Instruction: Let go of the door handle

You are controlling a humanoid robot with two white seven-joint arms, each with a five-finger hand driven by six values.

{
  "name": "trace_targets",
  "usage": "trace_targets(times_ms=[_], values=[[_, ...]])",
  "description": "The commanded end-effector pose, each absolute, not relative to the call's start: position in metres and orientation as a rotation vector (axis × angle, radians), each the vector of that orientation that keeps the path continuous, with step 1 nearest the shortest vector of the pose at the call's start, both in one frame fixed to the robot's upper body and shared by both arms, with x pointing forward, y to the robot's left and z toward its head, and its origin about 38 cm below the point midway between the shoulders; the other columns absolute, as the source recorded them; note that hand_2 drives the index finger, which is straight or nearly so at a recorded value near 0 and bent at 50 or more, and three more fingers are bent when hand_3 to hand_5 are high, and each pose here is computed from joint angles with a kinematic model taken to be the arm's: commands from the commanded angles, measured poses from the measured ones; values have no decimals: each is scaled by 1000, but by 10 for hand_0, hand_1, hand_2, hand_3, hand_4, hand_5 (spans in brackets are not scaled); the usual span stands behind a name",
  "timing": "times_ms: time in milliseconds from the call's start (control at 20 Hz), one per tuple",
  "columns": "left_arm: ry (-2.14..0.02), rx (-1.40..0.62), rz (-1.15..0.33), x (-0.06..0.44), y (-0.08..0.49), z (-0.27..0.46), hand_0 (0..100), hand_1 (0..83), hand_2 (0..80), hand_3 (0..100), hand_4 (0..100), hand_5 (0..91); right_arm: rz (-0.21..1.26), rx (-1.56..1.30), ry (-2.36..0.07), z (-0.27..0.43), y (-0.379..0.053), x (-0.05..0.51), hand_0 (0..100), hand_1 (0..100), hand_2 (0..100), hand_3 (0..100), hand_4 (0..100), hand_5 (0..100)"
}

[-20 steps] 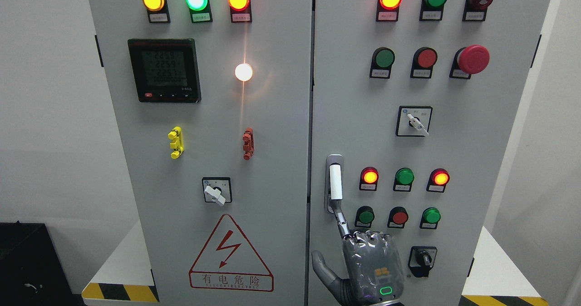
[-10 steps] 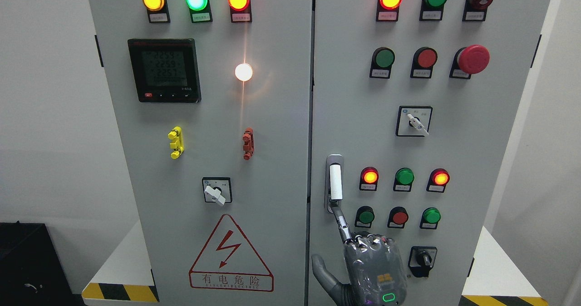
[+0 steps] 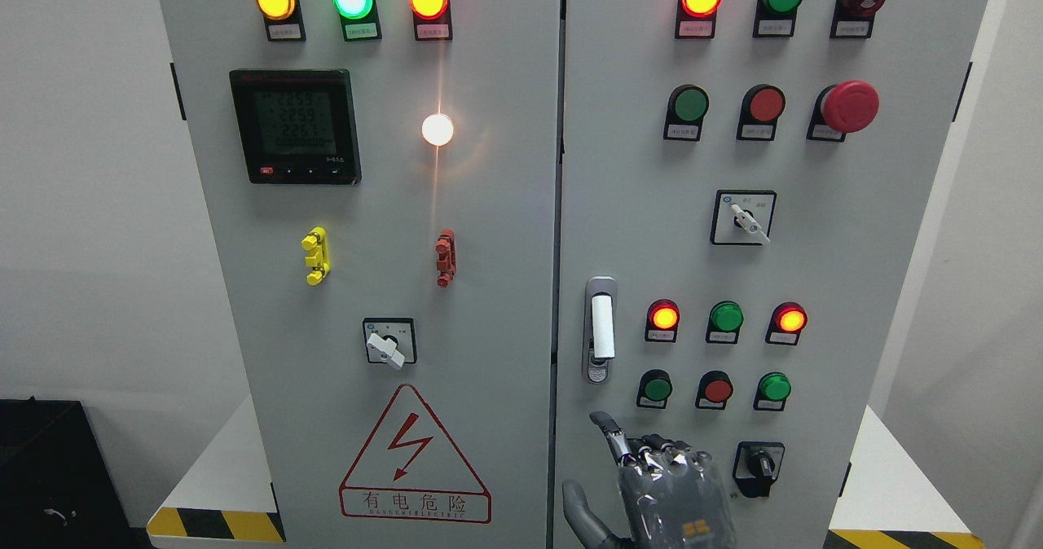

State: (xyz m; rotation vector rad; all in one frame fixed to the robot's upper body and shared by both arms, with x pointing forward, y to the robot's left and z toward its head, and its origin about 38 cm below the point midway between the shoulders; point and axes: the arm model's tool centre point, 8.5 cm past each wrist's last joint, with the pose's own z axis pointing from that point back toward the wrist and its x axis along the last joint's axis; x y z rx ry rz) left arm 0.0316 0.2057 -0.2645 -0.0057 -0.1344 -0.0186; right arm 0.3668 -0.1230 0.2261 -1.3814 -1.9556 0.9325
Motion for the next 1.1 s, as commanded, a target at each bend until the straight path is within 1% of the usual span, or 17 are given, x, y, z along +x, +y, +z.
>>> trace_targets(times_ms=[0,100,301,451,651,751,1052], values=[[-118,-5,-18,21,206,-265,120,556,0,0,0,0,874,-1415,-2003,247,-127,351,536,262,649,948,877,887],[-118,-5,-18,21,206,-265,120,556,0,0,0,0,866,-1419,-2010,251,-128,349,543,246,708,996,901,900],[-117,-5,-18,20,206,-265,120,556,0,0,0,0,862,-1419,-2021,255,-126,348,526,193,819,1000,954,937],[-118,-5,-16,21,206,-265,120,556,0,0,0,0,862,-1416,-2027,258,-125,348,494,126,900,1000,992,984],[-118,-5,-18,21,206,-265,120,556,0,0,0,0,873,-1402,-2022,261,-124,347,470,17,994,1000,1000,1000],[-118,-5,-16,21,206,-265,120,556,0,0,0,0,870,-1380,-2021,262,-124,347,462,0,1000,1000,1000,1000],[-118,-5,-16,21,206,-265,120,556,0,0,0,0,886,-1368,-2002,264,-123,350,427,0,1000,1000,1000,1000]])
